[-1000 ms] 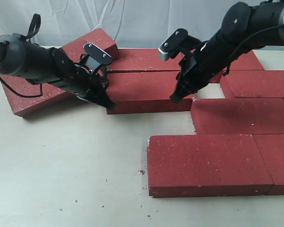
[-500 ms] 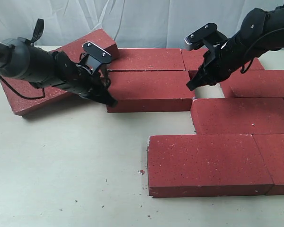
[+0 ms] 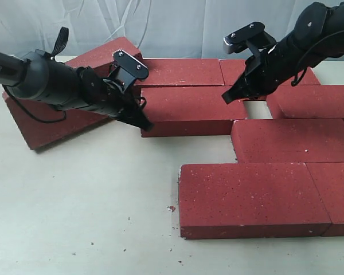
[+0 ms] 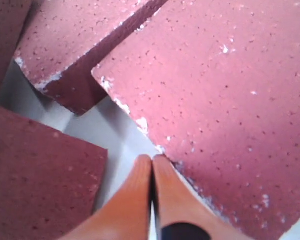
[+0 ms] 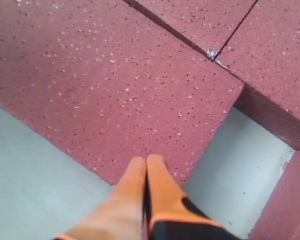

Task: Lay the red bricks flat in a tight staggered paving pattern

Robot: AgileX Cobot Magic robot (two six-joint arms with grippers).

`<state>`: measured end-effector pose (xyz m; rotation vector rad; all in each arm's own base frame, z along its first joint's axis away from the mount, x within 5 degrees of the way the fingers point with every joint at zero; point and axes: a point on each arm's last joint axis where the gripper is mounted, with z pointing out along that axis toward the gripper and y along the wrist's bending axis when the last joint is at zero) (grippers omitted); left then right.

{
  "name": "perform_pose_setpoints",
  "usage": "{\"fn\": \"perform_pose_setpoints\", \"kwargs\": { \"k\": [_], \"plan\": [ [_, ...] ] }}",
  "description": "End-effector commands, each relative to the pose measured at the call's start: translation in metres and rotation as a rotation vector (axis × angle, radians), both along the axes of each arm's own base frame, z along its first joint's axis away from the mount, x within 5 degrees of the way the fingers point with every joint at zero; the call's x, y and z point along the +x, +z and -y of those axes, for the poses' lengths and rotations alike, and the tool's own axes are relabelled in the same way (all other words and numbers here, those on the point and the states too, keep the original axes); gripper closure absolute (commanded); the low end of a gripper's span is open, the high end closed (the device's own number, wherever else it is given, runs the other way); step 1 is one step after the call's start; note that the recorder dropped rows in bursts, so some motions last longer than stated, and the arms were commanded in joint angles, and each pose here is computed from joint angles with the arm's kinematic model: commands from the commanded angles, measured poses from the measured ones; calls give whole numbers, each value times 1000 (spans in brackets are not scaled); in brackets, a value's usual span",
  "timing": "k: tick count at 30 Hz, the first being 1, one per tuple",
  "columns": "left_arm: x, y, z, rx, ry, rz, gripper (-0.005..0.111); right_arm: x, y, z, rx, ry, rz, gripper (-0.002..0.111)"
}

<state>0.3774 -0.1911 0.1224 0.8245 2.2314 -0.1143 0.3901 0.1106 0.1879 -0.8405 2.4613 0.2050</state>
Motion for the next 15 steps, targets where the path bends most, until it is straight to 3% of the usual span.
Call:
{"fn": "perform_pose_setpoints", "kwargs": {
  "k": [1,9,15],
  "plan": [
    [3,4,0,-2,6,35,107,-4,6,-5,24,11,-11,109],
    [6,3,-6,-3,26,31,107,-4,6,-6,21,18,-3,109],
    [5,2,3,-14,11,25,107,-2,6,-5,-1,31,15,109]
  ]
}}
